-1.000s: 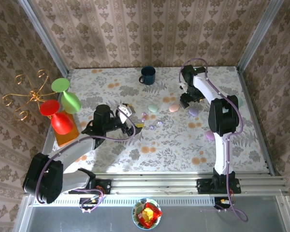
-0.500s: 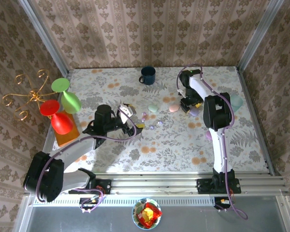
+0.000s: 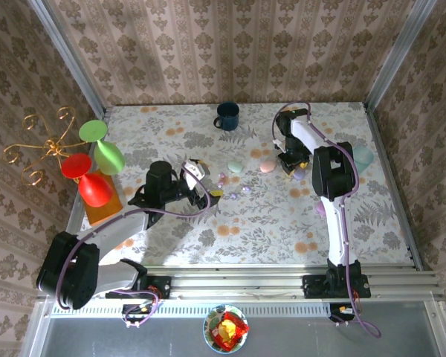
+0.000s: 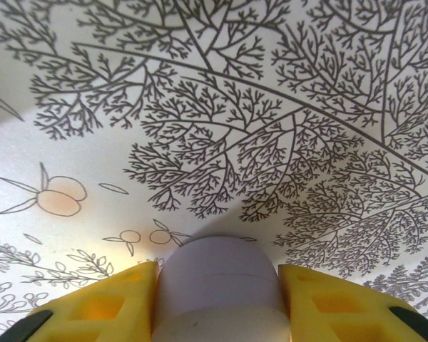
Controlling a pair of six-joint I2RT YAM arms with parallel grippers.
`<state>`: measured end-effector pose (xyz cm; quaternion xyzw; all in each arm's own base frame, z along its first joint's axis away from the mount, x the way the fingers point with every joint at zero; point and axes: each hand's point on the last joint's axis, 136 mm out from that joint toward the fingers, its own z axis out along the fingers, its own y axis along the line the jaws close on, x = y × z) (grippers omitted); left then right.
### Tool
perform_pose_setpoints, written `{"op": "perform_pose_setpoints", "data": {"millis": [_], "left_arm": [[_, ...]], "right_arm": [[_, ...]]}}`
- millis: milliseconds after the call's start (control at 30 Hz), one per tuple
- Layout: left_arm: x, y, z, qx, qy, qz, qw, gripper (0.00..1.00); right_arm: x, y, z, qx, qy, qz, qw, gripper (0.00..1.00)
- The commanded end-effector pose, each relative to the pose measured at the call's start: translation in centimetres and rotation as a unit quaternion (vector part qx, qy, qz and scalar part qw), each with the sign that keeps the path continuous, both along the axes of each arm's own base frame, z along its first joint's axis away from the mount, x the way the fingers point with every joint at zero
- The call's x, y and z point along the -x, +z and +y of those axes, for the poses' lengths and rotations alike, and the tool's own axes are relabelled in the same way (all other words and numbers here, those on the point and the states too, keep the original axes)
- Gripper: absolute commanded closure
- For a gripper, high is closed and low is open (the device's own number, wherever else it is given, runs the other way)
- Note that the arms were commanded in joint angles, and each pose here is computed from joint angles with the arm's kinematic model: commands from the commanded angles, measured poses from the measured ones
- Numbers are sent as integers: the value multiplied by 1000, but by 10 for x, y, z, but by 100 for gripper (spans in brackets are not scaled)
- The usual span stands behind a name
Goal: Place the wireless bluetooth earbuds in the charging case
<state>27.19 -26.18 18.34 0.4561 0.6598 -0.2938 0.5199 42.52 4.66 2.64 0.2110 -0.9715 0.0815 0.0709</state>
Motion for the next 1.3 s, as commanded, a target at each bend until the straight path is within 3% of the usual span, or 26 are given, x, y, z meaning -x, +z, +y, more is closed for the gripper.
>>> {"op": "perform_pose_setpoints", "data": {"millis": [0, 133, 267, 333, 500, 700, 833, 1000, 1267], "left_arm": [[-16, 15, -3, 15, 36, -12, 999, 0], [-24, 28, -6, 47, 73, -27, 996, 0], [-33, 41, -13, 85, 96, -31, 991, 0], [-37, 47, -17, 107, 105, -34, 988, 0], [-35, 65, -42, 160, 94, -46, 982, 0], [-31, 82, -71, 222, 73, -70, 970, 1], [-29, 86, -85, 244, 50, -95, 964, 3], [-46, 85, -95, 248, 65, -92, 962, 5], [-40, 87, -120, 259, 3, -76, 963, 15]], "right_arm": [[-4, 38, 11, -45, -38, -60, 996, 62], [-2, 70, 31, -121, -85, -122, 981, 62], [0, 108, 54, -219, -138, -206, 944, 65], [1, 129, 68, -279, -161, -242, 915, 66], [7, 183, 100, -438, -221, -298, 819, 69], [21, 227, 120, -566, -257, -299, 724, 70], [29, 249, 133, -634, -261, -274, 675, 70], [42, 270, 147, -666, -233, -271, 654, 70], [50, 273, 168, -676, -207, -252, 660, 70]]}}
